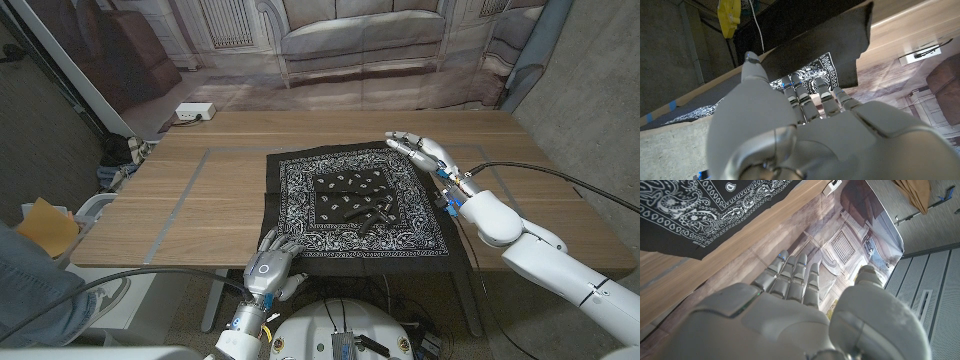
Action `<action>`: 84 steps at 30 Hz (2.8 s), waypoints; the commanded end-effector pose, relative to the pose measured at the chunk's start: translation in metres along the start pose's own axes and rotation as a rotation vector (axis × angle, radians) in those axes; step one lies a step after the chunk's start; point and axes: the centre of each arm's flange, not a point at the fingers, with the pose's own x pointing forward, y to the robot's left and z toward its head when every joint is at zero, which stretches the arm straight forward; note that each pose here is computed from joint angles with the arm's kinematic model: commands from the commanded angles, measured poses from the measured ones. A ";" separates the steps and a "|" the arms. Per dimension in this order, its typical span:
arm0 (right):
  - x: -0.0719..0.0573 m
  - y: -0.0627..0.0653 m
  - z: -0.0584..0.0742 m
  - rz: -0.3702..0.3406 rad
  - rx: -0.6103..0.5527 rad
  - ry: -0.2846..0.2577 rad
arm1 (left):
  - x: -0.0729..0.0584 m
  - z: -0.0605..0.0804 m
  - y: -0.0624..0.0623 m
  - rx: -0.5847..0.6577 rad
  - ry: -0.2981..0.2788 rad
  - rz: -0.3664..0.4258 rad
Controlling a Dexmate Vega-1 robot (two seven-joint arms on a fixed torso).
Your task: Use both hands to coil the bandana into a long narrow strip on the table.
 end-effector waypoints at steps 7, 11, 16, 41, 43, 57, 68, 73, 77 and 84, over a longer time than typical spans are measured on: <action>0.000 -0.003 -0.003 0.003 -0.012 0.017 | 0.010 -0.012 0.012 -0.041 0.013 0.047; -0.001 -0.003 -0.004 -0.001 -0.009 0.022 | 0.015 -0.016 0.018 -0.040 0.016 0.070; -0.001 -0.003 -0.005 -0.003 -0.008 0.029 | 0.022 -0.025 0.027 -0.025 0.025 0.087; -0.023 -0.006 -0.009 -0.084 -0.015 0.077 | 0.065 -0.036 0.061 -0.049 -0.052 0.103; -0.026 -0.005 -0.009 -0.086 -0.017 0.086 | 0.066 -0.037 0.062 -0.050 -0.055 0.101; -0.094 0.023 0.018 -0.166 -0.247 0.100 | 0.077 -0.038 0.074 -0.058 -0.082 0.088; -0.157 0.051 0.036 -0.241 -0.577 0.106 | 0.084 -0.038 0.078 -0.062 -0.123 0.082; -0.185 0.062 0.035 -0.245 -0.642 0.140 | 0.088 -0.038 0.081 -0.048 -0.146 0.081; -0.205 0.076 0.033 -0.247 -0.719 0.167 | 0.090 -0.038 0.083 -0.044 -0.154 0.082; -0.224 0.100 0.027 -0.258 -0.752 0.202 | 0.096 -0.038 0.083 -0.045 -0.173 0.086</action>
